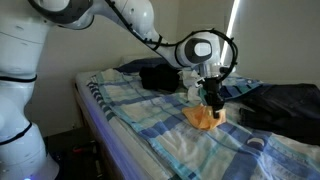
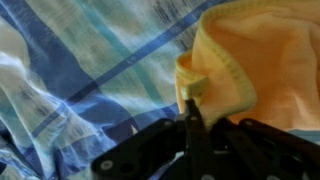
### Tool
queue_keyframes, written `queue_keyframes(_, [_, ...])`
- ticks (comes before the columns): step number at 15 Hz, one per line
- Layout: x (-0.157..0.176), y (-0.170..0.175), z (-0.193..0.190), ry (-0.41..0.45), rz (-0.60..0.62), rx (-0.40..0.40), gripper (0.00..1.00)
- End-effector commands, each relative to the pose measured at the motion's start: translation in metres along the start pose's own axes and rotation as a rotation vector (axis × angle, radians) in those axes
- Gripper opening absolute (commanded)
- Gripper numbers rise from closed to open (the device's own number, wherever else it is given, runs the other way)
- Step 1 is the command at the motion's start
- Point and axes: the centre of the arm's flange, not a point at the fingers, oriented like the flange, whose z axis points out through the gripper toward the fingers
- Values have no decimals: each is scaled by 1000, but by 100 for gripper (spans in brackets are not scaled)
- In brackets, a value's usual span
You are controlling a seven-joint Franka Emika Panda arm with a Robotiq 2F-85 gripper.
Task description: Unfold the yellow towel
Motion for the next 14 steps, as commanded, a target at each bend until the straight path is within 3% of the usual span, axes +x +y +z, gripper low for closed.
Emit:
queue_keyframes(1, [11, 17, 14, -28, 63, 50, 5])
queue_keyframes(8, [20, 57, 91, -173, 234, 166, 5])
queue_keyframes(14, [40, 95, 93, -160, 340, 195, 5])
